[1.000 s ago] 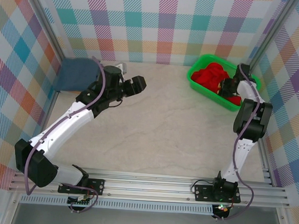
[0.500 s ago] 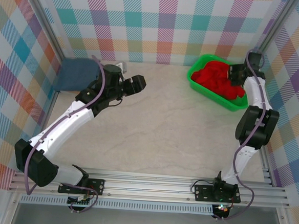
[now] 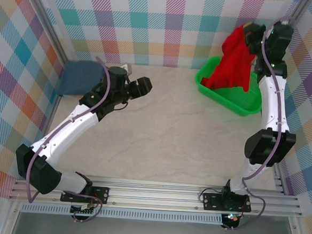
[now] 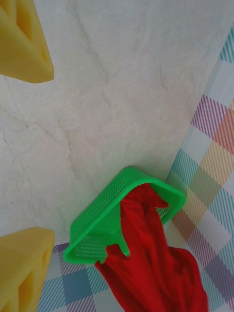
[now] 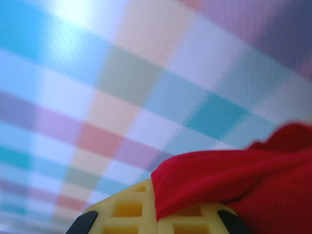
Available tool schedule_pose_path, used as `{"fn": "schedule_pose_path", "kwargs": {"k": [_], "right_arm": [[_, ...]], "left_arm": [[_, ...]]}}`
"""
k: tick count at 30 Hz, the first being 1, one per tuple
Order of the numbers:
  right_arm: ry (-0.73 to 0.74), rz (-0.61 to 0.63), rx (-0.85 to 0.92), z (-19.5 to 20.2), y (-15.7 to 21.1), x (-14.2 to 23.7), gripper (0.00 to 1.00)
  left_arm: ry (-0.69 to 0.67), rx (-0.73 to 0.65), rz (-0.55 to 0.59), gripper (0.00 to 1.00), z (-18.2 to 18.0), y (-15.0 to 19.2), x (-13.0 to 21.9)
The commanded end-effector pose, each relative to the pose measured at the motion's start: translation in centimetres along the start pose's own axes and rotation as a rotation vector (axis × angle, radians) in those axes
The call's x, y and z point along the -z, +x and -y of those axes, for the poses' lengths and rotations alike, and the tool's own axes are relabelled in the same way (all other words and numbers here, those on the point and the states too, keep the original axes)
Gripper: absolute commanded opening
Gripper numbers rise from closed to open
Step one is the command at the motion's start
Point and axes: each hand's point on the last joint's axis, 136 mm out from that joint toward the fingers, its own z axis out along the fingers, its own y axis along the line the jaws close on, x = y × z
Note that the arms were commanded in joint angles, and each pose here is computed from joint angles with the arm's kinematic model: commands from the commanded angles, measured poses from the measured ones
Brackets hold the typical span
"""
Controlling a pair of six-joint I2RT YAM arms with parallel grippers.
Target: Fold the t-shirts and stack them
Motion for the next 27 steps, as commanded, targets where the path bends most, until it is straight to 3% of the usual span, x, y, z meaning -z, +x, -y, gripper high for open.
{"fn": "schedule_pose_path", "kwargs": {"k": [1,5,8,10,13,17,21,22,24,27], "right_arm": [[-0.377,0.049,0.179,-14.0,-1.4,3.8,0.0],[-0.566,0.027,0.226,-22.3,0.1,7.0,0.0],[-0.664,-0.054,0.197,-25.4,2.7,7.9,0.0],[-0.682,-0.149,0.184,-26.4,6.0,7.6,0.0],[-0.646,-0.349,0.189,-26.2,14.2,6.3,0.0],[-0.539,-0.634,0.101,-22.2,28.6,4.4,0.0],[-0.368,-0.869,0.013,-15.1,43.6,4.0,0.0],[-0.295,-0.953,-0.002,-12.6,47.3,4.1,0.05],[-0.211,-1.104,-0.035,-9.0,52.5,4.7,0.36],[-0.131,-1.131,0.003,-5.1,54.8,5.7,0.51]], "left_arm": [[-0.006,-0.026,0.037,0.78,0.7,-1.0,1.5],[-0.06,-0.042,0.078,0.78,0.0,-1.9,2.6],[-0.161,-0.046,0.14,0.79,-1.6,-3.1,4.4],[-0.238,-0.048,0.182,0.79,-2.9,-3.8,5.8],[-0.319,-0.05,0.231,0.8,-4.2,-4.7,7.7],[-0.395,-0.042,0.29,0.8,-5.8,-5.2,10.6],[-0.503,-0.041,0.322,0.8,-8.4,-4.6,13.1],[-0.52,-0.04,0.312,0.8,-8.9,-4.2,13.4],[-0.541,-0.034,0.286,0.8,-9.9,-3.1,13.7],[-0.555,-0.013,0.228,0.8,-11.2,-1.2,13.8]]}}
